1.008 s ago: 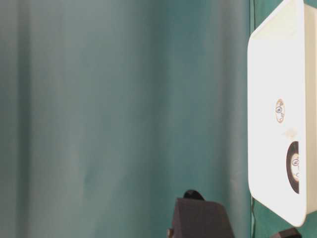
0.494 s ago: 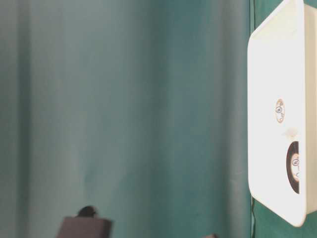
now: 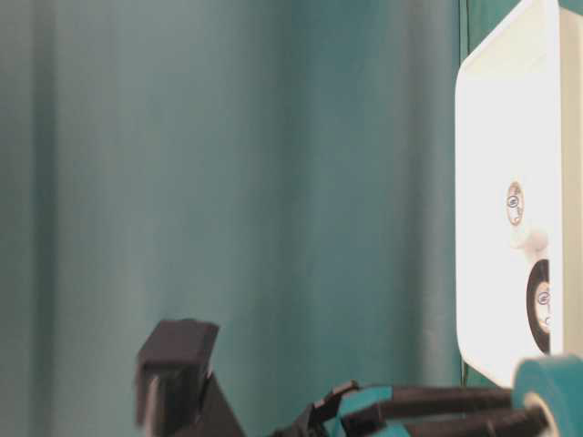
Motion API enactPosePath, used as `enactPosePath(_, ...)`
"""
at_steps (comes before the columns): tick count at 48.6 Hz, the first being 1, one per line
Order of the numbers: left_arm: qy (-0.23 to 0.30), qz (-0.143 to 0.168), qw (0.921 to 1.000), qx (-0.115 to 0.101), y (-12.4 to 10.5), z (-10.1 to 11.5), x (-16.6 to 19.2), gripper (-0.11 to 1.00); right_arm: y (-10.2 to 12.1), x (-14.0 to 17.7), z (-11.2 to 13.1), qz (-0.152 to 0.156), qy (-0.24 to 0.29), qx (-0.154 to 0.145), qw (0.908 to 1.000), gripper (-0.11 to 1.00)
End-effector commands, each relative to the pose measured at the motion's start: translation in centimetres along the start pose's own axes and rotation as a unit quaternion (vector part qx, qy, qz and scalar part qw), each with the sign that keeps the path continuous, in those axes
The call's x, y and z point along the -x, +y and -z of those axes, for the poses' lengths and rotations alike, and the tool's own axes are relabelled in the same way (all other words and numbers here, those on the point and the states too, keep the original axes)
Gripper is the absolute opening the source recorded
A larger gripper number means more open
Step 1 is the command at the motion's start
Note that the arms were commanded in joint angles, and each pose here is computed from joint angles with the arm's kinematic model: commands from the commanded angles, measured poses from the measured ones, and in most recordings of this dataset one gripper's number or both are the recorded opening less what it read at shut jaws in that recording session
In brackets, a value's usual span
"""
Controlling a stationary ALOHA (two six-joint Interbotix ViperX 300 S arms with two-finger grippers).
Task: Put the tape into the white case with the left arm.
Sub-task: 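Lift the teal tape with the left gripper and lower it into the case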
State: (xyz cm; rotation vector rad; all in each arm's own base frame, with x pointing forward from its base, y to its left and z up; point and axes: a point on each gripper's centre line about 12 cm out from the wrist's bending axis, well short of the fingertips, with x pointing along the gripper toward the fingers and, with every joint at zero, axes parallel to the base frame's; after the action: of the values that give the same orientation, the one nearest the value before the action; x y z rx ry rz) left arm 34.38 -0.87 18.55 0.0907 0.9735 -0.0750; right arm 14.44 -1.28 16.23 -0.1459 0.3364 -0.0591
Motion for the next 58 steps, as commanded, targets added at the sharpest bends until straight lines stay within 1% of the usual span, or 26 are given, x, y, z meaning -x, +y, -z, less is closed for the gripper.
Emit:
enactPosePath(1, -0.013, -0.018, 0.9996, 0.020, 2.0, -0.5, 0.6, 0.22, -0.1, -0.1, -0.5, 0.001, -0.007, 0.000, 1.0000, -0.09)
enactPosePath(7, -0.014, -0.043, 0.9975, 0.054, 5.0, -0.2, 0.8, 0.22, -0.1, -0.1, -0.5, 0.001, -0.007, 0.000, 1.0000, -0.09)
enactPosePath(12, -0.023, -0.066, 0.9940, 0.084, 7.6, 0.1, 1.1, 0.22, -0.1, -0.1, -0.4, 0.001, -0.005, 0.000, 1.0000, -0.09)
enactPosePath(19, -0.045, -0.093, 0.9886, 0.109, 10.2, 0.2, 1.5, 0.22, -0.1, -0.1, -0.4, 0.001, -0.005, 0.000, 1.0000, -0.09)
enactPosePath(23, -0.048, -0.105, 0.9858, 0.122, 11.5, 0.4, 1.6, 0.22, -0.1, -0.1, -0.5, 0.001, -0.007, 0.000, 1.0000, -0.09)
enactPosePath(27, -0.039, -0.114, 0.9844, 0.128, 12.8, 0.8, 1.1, 0.22, -0.1, -0.1, -0.5, 0.001, -0.007, 0.000, 1.0000, -0.09)
enactPosePath(36, -0.020, -0.126, 0.9841, 0.124, 15.4, 0.8, -0.7, 0.22, -0.1, -0.1, -0.5, 0.001, -0.006, 0.000, 1.0000, -0.09)
enactPosePath(41, -0.020, -0.133, 0.9828, 0.127, 16.7, 0.6, -1.4, 0.22, -0.1, -0.1, -0.5, 0.001, -0.006, 0.000, 1.0000, -0.09)
enactPosePath(52, -0.019, -0.151, 0.9768, 0.151, 19.7, 0.8, -1.9, 0.22, -0.1, -0.1, -0.4, 0.001, -0.004, 0.000, 1.0000, -0.09)
enactPosePath(58, -0.014, -0.156, 0.9745, 0.160, 20.7, 1.3, -2.1, 0.22, -0.1, -0.1, -0.4, 0.001, -0.005, 0.000, 1.0000, -0.09)
